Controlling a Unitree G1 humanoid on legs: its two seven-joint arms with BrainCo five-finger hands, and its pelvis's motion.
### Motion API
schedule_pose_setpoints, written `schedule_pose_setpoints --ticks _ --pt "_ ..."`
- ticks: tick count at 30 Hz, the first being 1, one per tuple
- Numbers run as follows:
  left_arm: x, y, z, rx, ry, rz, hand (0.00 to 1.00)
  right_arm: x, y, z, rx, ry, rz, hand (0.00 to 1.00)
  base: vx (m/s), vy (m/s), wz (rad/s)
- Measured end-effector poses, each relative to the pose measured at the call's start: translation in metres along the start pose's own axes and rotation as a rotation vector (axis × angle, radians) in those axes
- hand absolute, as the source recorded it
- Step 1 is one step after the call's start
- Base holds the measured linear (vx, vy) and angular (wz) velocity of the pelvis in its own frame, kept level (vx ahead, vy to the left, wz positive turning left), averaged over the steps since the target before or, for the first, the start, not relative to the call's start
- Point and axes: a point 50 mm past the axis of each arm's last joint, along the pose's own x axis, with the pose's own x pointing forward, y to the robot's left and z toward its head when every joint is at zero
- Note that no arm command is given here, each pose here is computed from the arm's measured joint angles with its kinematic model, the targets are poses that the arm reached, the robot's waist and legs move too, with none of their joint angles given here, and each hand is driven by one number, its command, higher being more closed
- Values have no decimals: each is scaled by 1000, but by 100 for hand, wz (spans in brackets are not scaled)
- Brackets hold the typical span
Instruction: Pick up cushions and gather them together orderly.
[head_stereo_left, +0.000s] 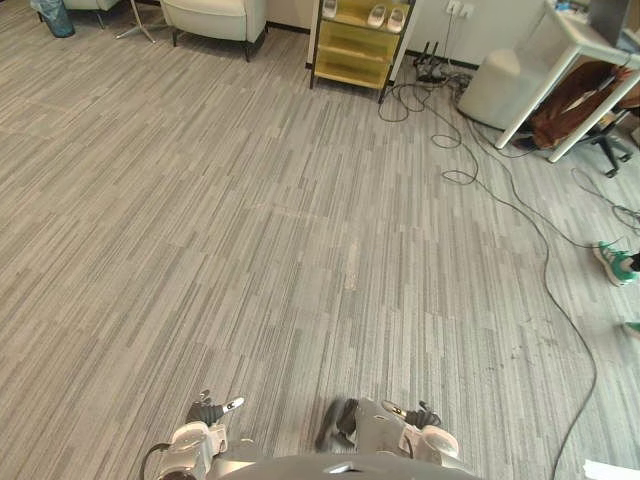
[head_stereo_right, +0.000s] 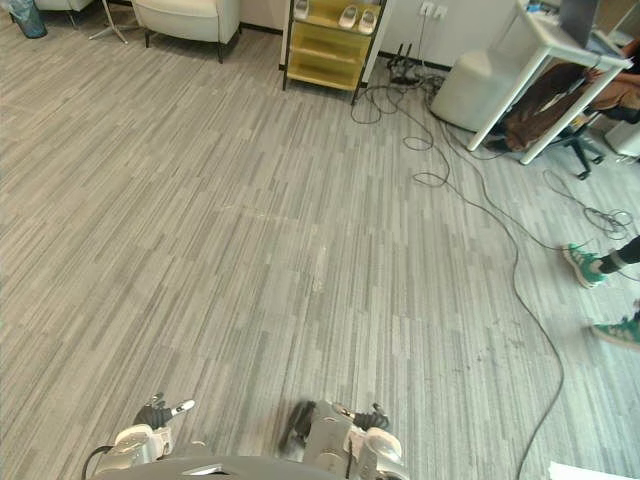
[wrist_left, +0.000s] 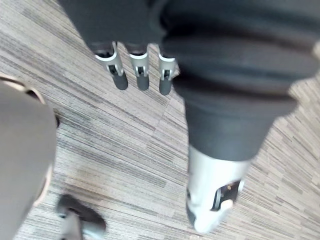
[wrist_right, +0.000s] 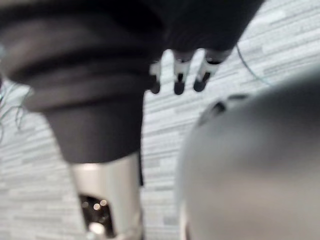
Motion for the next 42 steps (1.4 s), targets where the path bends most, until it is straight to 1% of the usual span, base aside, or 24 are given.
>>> schedule_pose_setpoints --ticks 3,5,8,9,10,12,13,14,15,17,22,25,27,28,29,32,37,42 --pt "1 5 14 -4 -60 7 0 -2 4 -11 -14 40 13 0 651 -186 4" --pt "1 4 24 16 -107 0 0 -3 5 -19 -13 82 15 0 509 -123 -10" --pt "1 3 27 25 -127 -5 0 -1 6 -18 -3 92 13 0 682 0 -66" --pt "1 7 26 28 -124 5 0 -2 7 -21 -3 101 16 0 677 69 -89" --pt "1 16 26 44 -116 28 0 -5 17 -27 7 118 37 0 582 48 -48" --pt "2 19 28 44 -118 35 0 -6 20 -28 13 122 44 0 693 118 -9" --pt "2 25 27 14 -114 56 0 -7 23 -29 19 130 48 0 602 158 -19" --pt "2 27 24 17 -103 62 0 -8 20 -35 17 147 41 0 526 149 -34" --pt "0 29 11 26 -57 67 0 -9 7 -40 7 156 13 0 531 119 -1" --pt "1 38 11 88 -35 75 0 -9 8 -38 -30 142 21 0 648 86 38" --pt "0 32 5 83 -9 61 0 -6 4 -26 -42 90 18 0 412 -11 21" --pt "0 36 4 75 -10 72 0 -7 7 -28 -36 98 25 0 386 -142 23" --pt "-1 44 3 69 -8 97 0 -10 7 -38 -24 131 31 0 469 -229 24" --pt "-2 39 -3 61 12 84 0 -8 5 -35 -25 126 25 0 475 -222 0" --pt "-4 29 -16 42 43 65 0 -7 -3 -33 -30 122 4 0 290 -122 -10" --pt "-3 21 -12 41 31 45 0 -5 -11 -33 -28 123 -18 0 362 -157 17" --pt "-2 23 -6 48 9 49 0 -7 -12 -37 -16 140 -31 0 201 12 2" --pt "-1 25 -1 55 -3 52 0 -8 -13 -42 -11 153 -37 0 120 193 -24"
